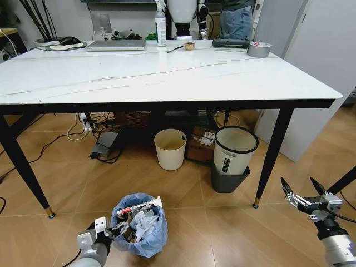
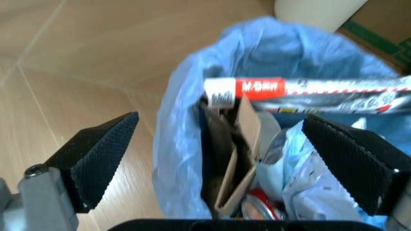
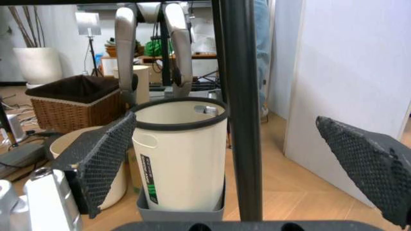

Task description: Pick up the trash bin and place the trash from the table into it.

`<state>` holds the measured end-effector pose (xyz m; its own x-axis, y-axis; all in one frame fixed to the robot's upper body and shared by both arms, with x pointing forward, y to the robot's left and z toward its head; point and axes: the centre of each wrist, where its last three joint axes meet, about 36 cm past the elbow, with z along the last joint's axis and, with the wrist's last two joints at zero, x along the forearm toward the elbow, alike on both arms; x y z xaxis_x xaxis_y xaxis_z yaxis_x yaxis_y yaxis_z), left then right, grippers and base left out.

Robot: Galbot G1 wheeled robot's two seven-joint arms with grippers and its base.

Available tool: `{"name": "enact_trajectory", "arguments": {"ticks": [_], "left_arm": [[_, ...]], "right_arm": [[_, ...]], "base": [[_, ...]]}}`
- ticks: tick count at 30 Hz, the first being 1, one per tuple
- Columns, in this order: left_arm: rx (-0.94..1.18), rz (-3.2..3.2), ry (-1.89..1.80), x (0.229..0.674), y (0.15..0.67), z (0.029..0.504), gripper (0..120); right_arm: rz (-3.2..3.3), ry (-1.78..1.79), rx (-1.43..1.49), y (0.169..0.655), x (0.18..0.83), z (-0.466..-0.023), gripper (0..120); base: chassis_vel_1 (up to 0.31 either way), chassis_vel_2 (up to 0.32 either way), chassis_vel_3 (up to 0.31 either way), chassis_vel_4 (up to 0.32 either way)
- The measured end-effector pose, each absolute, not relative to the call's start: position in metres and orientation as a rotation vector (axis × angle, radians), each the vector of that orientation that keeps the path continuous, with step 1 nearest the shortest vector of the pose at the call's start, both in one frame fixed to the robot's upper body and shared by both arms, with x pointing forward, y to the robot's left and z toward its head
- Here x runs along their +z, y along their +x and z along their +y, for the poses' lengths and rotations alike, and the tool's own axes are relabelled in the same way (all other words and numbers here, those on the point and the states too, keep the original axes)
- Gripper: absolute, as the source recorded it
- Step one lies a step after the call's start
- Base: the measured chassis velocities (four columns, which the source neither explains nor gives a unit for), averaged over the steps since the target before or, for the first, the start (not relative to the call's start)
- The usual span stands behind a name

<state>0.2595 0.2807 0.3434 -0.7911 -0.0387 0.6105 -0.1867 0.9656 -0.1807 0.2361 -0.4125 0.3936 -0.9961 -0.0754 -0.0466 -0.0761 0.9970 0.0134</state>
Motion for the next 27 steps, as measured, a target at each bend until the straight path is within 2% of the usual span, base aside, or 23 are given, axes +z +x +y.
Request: {"name": "enact_trajectory", "arguments": {"ticks": [6,9,27], "left_arm": [[0.245,-2.568,0.133,0.351,0.259,0.281,100],[0.136,-2.687,0.099,0.354,0.26,0.283,100],[-0.07,-3.119,-0.087,0.362,0.234,0.275,100]], "right_arm": [[3.093,-0.117,0.023,0.236,0.394,-0.412,100],[3.093,-0.117,0.023,0.236,0.394,-0.412,100],[3.093,-0.117,0.023,0.236,0.394,-0.412,100]], "base": [[0.0,0.0,0.0,0.0],[0.0,0.0,0.0,0.0],[0.0,0.0,0.0,0.0]]}}
